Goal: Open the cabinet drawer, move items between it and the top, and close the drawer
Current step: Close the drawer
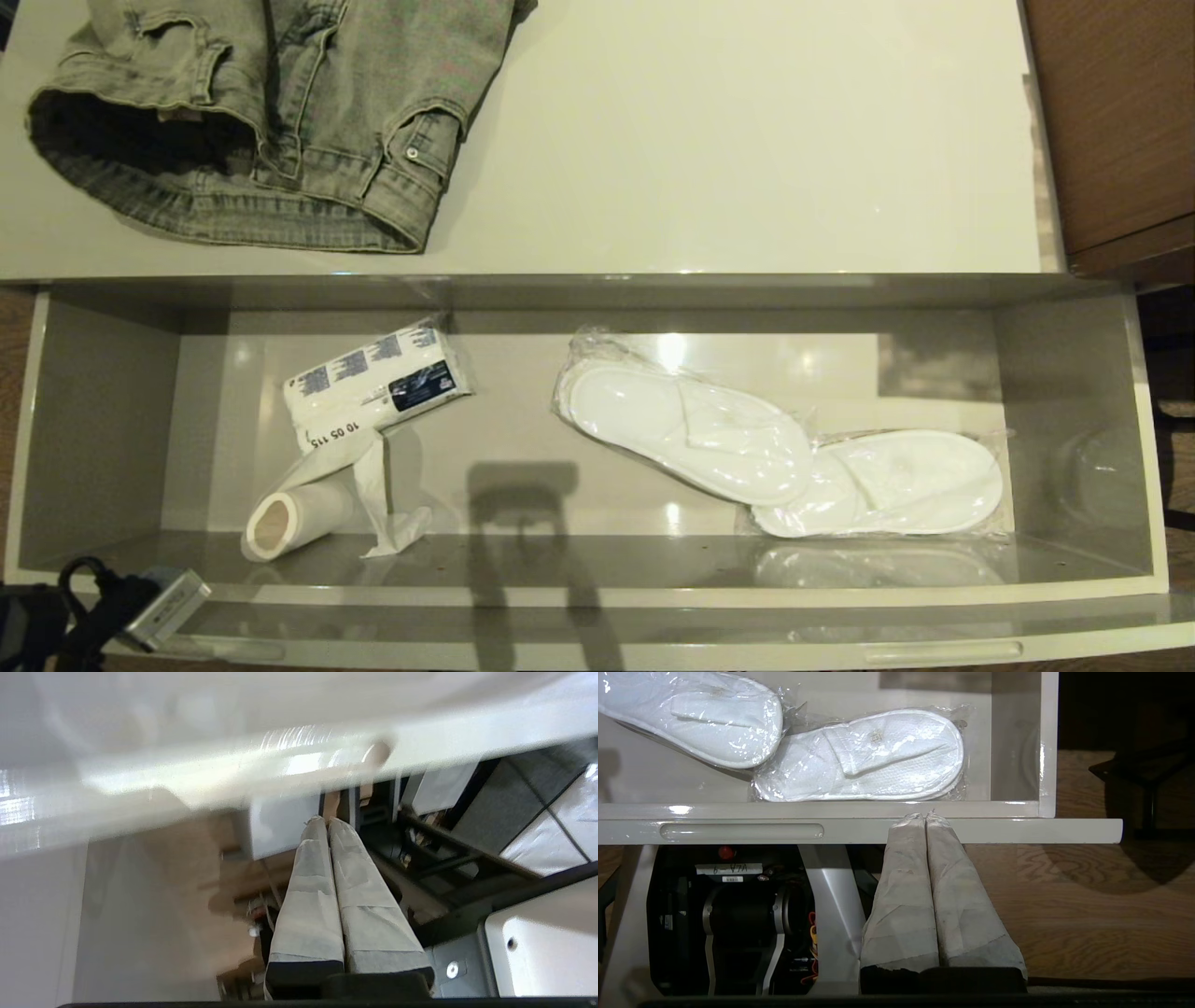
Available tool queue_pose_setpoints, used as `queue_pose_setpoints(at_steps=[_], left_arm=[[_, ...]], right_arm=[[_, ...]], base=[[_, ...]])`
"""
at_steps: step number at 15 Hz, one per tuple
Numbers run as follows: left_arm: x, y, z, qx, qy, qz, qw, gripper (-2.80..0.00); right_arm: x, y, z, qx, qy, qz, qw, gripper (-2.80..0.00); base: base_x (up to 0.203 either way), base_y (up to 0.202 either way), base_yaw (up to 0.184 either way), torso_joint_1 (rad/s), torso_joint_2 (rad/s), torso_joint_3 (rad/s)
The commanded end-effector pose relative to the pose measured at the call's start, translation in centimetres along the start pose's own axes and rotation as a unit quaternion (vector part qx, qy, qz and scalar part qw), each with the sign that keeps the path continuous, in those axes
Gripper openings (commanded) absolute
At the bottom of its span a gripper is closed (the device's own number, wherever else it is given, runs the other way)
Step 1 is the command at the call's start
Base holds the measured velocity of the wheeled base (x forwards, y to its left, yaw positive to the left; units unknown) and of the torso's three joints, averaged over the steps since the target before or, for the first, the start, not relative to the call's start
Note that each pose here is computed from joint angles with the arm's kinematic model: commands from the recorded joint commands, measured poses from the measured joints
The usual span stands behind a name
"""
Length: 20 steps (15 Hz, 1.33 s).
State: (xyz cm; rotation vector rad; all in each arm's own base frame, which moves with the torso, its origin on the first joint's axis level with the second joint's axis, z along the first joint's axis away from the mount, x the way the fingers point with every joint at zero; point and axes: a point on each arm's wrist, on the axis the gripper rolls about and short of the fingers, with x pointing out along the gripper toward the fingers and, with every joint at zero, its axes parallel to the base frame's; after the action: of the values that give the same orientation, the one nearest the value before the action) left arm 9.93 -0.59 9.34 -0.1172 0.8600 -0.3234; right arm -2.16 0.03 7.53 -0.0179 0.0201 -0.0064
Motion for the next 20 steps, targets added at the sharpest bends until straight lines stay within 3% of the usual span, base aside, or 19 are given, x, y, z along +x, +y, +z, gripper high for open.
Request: queue_pose_setpoints(at_steps=[1, 3, 5, 8, 11, 13, 17, 20], left_arm=[[0.2, 0.1, 1.0, 0.009, -0.038, -0.001, 0.9992, -2.80], [-0.3, 0.0, 3.8, 0.001, -0.133, -0.002, 0.9911, -2.80], [-0.7, 0.0, 6.2, -0.012, -0.181, 0.016, 0.9833, -2.80], [-0.6, 0.0, 8.1, -0.016, -0.199, 0.041, 0.9791, -2.80], [-0.3, -1.5, 13.6, -0.033, -0.247, 0.040, 0.9675, -2.80], [0.2, -3.0, 16.1, -0.062, -0.273, 0.053, 0.9585, -2.80], [-2.7, -5.4, 16.1, -0.082, -0.279, 0.027, 0.9564, -2.80], [-6.9, -5.7, 13.6, -0.093, -0.297, 0.018, 0.9503, -2.80]], right_arm=[[0.0, 0.0, 0.0, 0.000, 0.002, 0.000, 1.000, -2.80], [0.0, 0.0, 0.0, 0.000, 0.002, 0.000, 1.000, -2.80], [0.0, 0.0, 0.0, 0.000, 0.002, 0.000, 1.000, -2.80], [0.0, 0.0, 0.0, -0.001, 0.002, 0.000, 1.000, -2.80], [0.0, 0.0, 0.0, -0.001, 0.002, 0.000, 1.000, -2.80], [0.0, 0.0, 0.0, 0.000, 0.002, 0.000, 1.000, -2.80], [0.0, 0.0, 0.0, 0.000, 0.002, 0.000, 1.000, -2.80], [0.0, 0.0, 0.0, 0.000, 0.002, 0.000, 1.000, -2.80]], base=[[0.000, 0.000, 0.000, 0.000, 0.00, 0.000], [0.000, 0.000, 0.000, 0.000, 0.00, 0.000], [0.000, 0.000, 0.000, 0.000, 0.00, 0.000], [0.000, 0.000, 0.000, 0.000, 0.00, 0.000], [0.000, 0.000, 0.000, 0.000, 0.00, 0.000], [0.000, 0.000, 0.000, 0.000, 0.00, 0.000], [0.000, 0.000, 0.000, 0.000, 0.00, 0.000], [0.000, 0.000, 0.000, 0.000, 0.00, 0.000]])
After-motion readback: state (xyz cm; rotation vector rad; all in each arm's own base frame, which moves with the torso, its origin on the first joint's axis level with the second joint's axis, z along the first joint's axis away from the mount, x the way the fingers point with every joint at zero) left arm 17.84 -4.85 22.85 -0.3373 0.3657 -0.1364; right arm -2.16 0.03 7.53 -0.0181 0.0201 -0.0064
